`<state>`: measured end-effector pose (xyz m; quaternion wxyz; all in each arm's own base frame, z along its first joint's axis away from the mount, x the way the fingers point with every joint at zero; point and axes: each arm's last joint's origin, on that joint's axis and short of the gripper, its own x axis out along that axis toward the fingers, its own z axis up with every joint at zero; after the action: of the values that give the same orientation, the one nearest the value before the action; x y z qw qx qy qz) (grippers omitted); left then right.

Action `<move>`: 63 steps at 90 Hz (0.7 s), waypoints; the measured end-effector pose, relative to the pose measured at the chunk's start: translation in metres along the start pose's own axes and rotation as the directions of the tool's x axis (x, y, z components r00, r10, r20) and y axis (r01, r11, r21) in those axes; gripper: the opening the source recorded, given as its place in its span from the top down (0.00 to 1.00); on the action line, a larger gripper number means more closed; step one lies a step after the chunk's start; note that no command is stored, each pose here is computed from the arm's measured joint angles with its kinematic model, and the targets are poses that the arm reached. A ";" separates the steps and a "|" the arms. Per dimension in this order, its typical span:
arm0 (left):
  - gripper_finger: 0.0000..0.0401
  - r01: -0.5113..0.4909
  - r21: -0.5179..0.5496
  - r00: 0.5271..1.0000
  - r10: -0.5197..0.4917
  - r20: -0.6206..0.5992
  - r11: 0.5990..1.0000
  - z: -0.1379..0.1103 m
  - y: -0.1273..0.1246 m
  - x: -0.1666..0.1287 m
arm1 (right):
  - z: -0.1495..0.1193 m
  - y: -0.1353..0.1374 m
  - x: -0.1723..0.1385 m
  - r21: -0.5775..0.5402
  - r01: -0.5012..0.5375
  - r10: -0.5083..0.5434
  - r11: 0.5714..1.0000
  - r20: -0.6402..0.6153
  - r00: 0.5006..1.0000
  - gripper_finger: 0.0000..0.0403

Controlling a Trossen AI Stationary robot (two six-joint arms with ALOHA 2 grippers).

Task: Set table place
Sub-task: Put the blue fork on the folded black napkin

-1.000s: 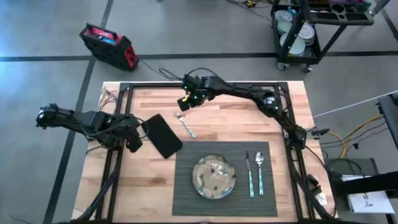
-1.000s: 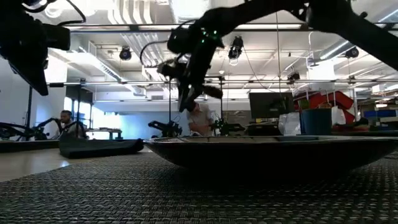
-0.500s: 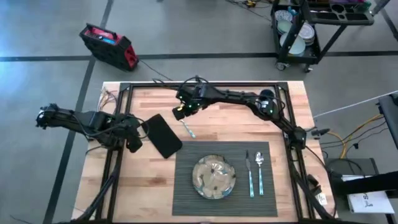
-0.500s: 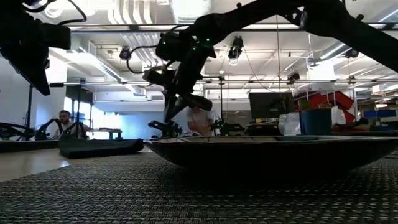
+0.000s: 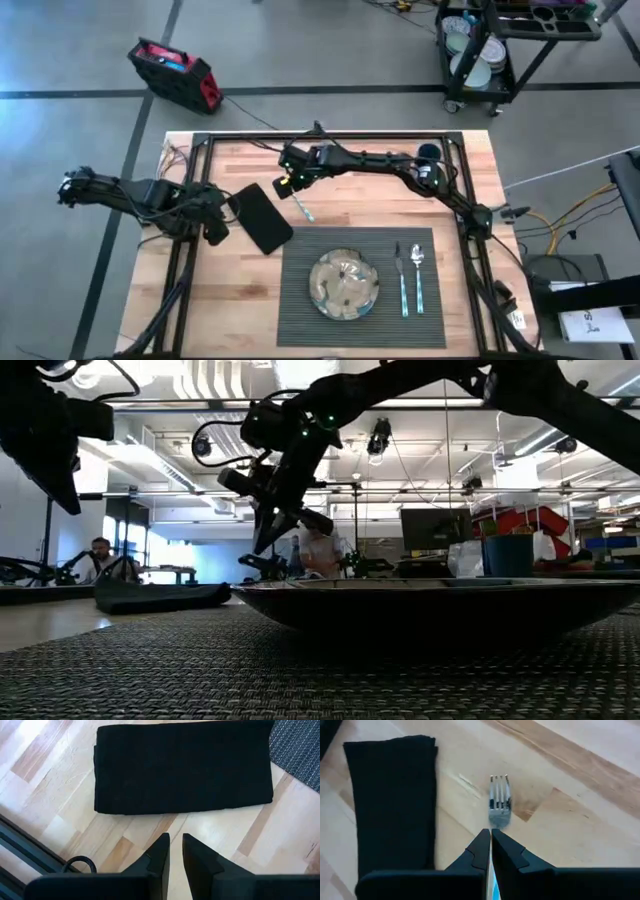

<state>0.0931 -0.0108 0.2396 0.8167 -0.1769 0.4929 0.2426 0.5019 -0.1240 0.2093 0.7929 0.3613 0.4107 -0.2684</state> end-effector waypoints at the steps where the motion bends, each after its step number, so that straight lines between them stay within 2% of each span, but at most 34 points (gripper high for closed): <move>1: 0.91 0.000 0.000 1.000 0.000 0.000 1.000 0.000 0.000 0.000 | 0.000 0.000 0.000 0.000 0.001 -0.001 1.000 -0.001 1.000 1.00; 26: 0.91 0.003 -0.001 1.000 -0.003 0.003 1.000 0.000 0.000 0.000 | -0.003 -0.003 0.002 0.010 0.055 -0.055 0.998 0.012 0.998 0.97; 51: 0.91 0.005 -0.002 1.000 -0.005 0.005 1.000 0.001 -0.001 0.000 | -0.017 -0.006 0.013 0.002 0.062 -0.062 0.998 -0.055 0.997 0.74; 63: 0.91 0.005 -0.002 1.000 -0.005 0.005 1.000 0.001 -0.001 0.000 | -0.026 -0.005 0.018 -0.008 0.073 -0.074 0.997 -0.076 0.994 0.67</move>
<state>0.0938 -0.0109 0.2398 0.8182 -0.1784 0.4902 0.2416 0.4959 -0.1088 0.1814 0.7672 0.3537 0.4545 -0.2822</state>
